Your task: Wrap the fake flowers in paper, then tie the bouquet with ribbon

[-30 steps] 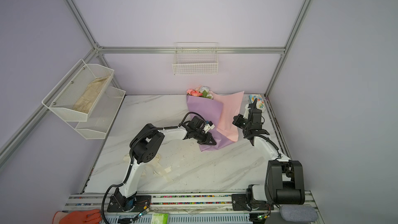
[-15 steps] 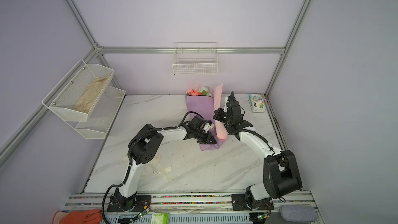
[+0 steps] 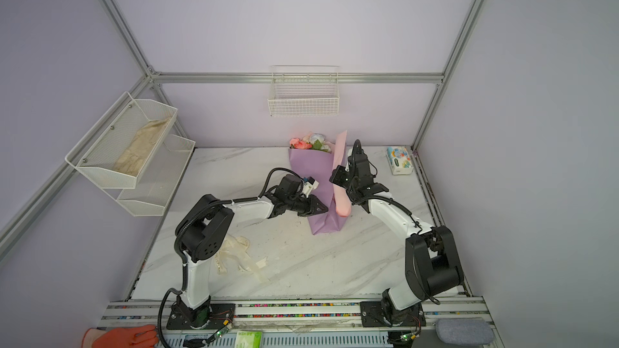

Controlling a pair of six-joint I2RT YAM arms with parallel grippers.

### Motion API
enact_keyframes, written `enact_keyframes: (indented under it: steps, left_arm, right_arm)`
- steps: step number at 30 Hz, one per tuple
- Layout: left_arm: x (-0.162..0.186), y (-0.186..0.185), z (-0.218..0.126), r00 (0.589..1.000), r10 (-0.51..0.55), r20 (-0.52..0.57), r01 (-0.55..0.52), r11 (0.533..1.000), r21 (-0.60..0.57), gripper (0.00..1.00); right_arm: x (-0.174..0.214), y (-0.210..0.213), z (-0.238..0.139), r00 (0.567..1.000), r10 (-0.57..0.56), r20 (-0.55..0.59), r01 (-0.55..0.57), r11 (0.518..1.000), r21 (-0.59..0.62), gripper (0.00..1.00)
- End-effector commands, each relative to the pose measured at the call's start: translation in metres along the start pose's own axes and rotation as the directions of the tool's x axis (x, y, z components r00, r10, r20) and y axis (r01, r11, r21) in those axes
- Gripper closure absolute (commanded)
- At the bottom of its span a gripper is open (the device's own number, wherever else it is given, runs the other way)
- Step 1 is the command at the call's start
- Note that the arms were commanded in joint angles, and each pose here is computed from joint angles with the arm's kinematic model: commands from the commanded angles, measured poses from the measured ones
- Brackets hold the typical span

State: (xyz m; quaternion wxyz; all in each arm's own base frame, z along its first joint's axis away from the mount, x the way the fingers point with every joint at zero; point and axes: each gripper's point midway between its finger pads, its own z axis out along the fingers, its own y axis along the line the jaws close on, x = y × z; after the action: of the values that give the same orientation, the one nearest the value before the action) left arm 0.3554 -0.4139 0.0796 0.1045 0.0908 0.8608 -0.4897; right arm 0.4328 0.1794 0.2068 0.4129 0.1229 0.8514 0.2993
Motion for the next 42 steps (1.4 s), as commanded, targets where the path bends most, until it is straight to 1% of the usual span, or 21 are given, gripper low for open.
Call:
enact_keyframes:
  steps: [1, 4, 7, 10, 13, 14, 16, 20, 22, 24, 25, 26, 28, 29, 30, 32, 34, 37, 39, 42]
  left_arm:
    - [-0.019, -0.029, 0.015, 0.999, 0.042, -0.02, -0.041, 0.997, 0.073, 0.8]
    - [-0.017, -0.022, 0.029, 0.998, 0.028, -0.057, -0.024, 0.997, 0.067, 0.81]
    - [-0.014, -0.01, 0.037, 0.998, -0.003, -0.067, 0.006, 0.999, 0.037, 0.81]
    - [-0.01, 0.009, 0.043, 0.995, -0.073, -0.06, 0.072, 0.997, -0.021, 0.81]
    - [-0.005, 0.024, 0.046, 0.992, -0.113, -0.051, 0.109, 0.992, -0.064, 0.81]
    - [-0.004, 0.025, 0.047, 0.991, -0.119, -0.056, 0.116, 0.991, -0.061, 0.81]
    - [-0.004, 0.018, 0.045, 0.992, -0.116, -0.058, 0.114, 0.993, -0.03, 0.81]
    - [-0.015, -0.007, 0.028, 0.998, -0.056, -0.016, 0.057, 0.998, 0.014, 0.8]
    - [-0.02, -0.02, 0.018, 1.0, -0.029, -0.001, 0.029, 0.999, 0.046, 0.79]
    - [-0.023, -0.025, 0.008, 1.0, -0.009, 0.017, 0.008, 0.999, 0.047, 0.78]
    - [-0.024, -0.021, 0.006, 1.0, -0.009, 0.023, 0.008, 0.999, 0.032, 0.78]
    - [-0.024, -0.015, 0.006, 1.0, -0.016, 0.024, 0.015, 1.0, 0.014, 0.78]
    - [-0.022, -0.005, 0.009, 0.999, -0.04, 0.007, 0.04, 0.999, 0.01, 0.79]
    - [-0.02, 0.0, 0.012, 0.999, -0.054, -0.004, 0.054, 0.998, 0.015, 0.79]
    - [-0.018, 0.004, 0.015, 0.998, -0.067, -0.017, 0.067, 0.998, 0.02, 0.79]
    - [-0.014, 0.008, 0.021, 0.996, -0.081, -0.038, 0.083, 0.996, 0.03, 0.8]
    - [-0.011, 0.01, 0.025, 0.995, -0.086, -0.046, 0.087, 0.996, 0.035, 0.8]
    - [-0.01, 0.01, 0.029, 0.995, -0.084, -0.057, 0.087, 0.995, 0.04, 0.8]
    - [-0.008, 0.012, 0.032, 0.994, -0.085, -0.064, 0.087, 0.996, 0.035, 0.8]
    - [-0.004, 0.015, 0.038, 0.992, -0.09, -0.083, 0.093, 0.995, 0.03, 0.81]
  right_arm:
    - [0.0, -0.001, -0.002, 1.0, 0.016, 0.006, -0.016, 1.0, 0.021, 0.95]
    - [0.001, -0.003, -0.006, 1.0, 0.028, 0.011, -0.029, 0.999, 0.027, 0.95]
    - [0.005, -0.002, -0.01, 0.999, 0.04, 0.014, -0.04, 0.999, 0.003, 0.94]
    - [0.015, -0.002, -0.006, 0.998, 0.055, -0.023, -0.056, 0.998, -0.023, 0.94]
    - [0.025, -0.006, 0.0, 0.996, 0.072, -0.054, -0.073, 0.997, -0.022, 0.94]
    - [0.026, -0.005, 0.002, 0.995, 0.078, -0.057, -0.08, 0.996, -0.029, 0.94]
    - [0.027, -0.001, 0.006, 0.993, 0.092, -0.073, -0.095, 0.994, -0.047, 0.94]
    - [0.029, -0.007, 0.018, 0.984, 0.142, -0.108, -0.142, 0.99, 0.013, 0.93]
    - [0.027, -0.007, 0.024, 0.983, 0.139, -0.121, -0.137, 0.99, 0.027, 0.93]
    - [0.026, -0.006, 0.027, 0.982, 0.134, -0.132, -0.13, 0.991, 0.037, 0.9]
    - [0.023, -0.008, 0.027, 0.984, 0.122, -0.128, -0.117, 0.992, 0.041, 0.87]
    - [0.019, -0.012, 0.027, 0.985, 0.109, -0.131, -0.103, 0.993, 0.052, 0.81]
    - [0.016, -0.025, 0.023, 0.984, 0.101, -0.147, -0.093, 0.994, 0.062, 0.63]
    - [0.016, -0.033, 0.021, 0.981, 0.105, -0.165, -0.098, 0.994, 0.05, 0.55]
    - [0.018, -0.038, 0.019, 0.976, 0.098, -0.193, -0.097, 0.995, 0.015, 0.49]
    - [0.024, -0.051, 0.013, 0.966, 0.095, -0.242, -0.106, 0.994, -0.032, 0.4]
    - [0.03, -0.057, 0.008, 0.954, 0.084, -0.289, -0.113, 0.99, -0.082, 0.37]
    - [0.037, -0.077, -0.002, 0.952, 0.1, -0.291, -0.122, 0.991, -0.06, 0.33]
    - [0.046, -0.08, -0.007, 0.947, 0.101, -0.303, -0.126, 0.99, -0.065, 0.32]
    - [0.055, -0.088, -0.014, 0.944, 0.133, -0.302, -0.148, 0.989, -0.024, 0.32]
